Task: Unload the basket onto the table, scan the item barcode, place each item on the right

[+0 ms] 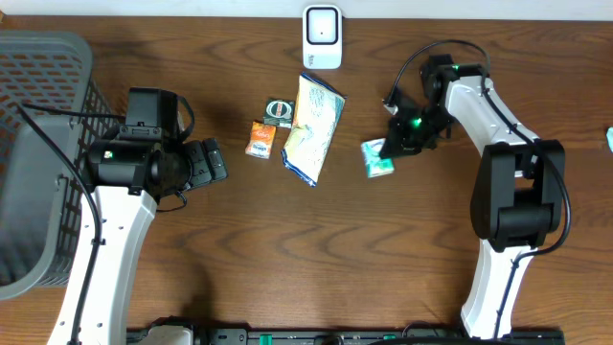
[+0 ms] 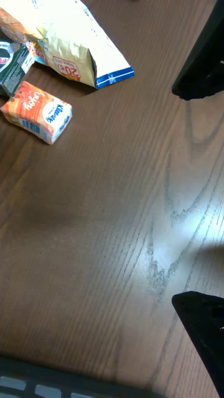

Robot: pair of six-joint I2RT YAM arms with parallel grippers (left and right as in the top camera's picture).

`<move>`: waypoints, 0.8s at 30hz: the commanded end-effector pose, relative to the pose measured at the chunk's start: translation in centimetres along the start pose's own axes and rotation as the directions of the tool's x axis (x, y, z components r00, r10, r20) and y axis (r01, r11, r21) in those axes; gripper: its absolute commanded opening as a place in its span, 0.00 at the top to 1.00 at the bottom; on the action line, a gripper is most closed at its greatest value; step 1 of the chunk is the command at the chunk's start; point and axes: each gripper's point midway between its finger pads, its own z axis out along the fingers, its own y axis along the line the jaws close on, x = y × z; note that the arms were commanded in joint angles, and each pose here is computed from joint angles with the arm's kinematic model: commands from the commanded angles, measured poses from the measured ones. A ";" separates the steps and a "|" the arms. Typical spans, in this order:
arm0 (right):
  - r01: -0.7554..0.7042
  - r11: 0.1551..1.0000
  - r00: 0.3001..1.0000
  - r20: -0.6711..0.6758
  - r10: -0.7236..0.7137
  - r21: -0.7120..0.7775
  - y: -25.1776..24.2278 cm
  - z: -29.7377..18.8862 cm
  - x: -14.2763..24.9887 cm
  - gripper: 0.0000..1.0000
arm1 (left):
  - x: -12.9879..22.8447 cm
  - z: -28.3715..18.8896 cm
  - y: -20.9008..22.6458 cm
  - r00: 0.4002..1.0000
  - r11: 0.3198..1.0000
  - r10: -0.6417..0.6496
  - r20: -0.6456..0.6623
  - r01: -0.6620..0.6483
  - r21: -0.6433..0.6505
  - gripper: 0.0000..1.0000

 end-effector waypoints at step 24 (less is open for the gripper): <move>-0.065 0.698 0.975 0.194 -0.108 0.713 -1.8 -5.5 -3.4 0.99 | 0.0 0.0 0.2 1.000 1.000 -0.013 -0.002 0.013 -0.006 0.02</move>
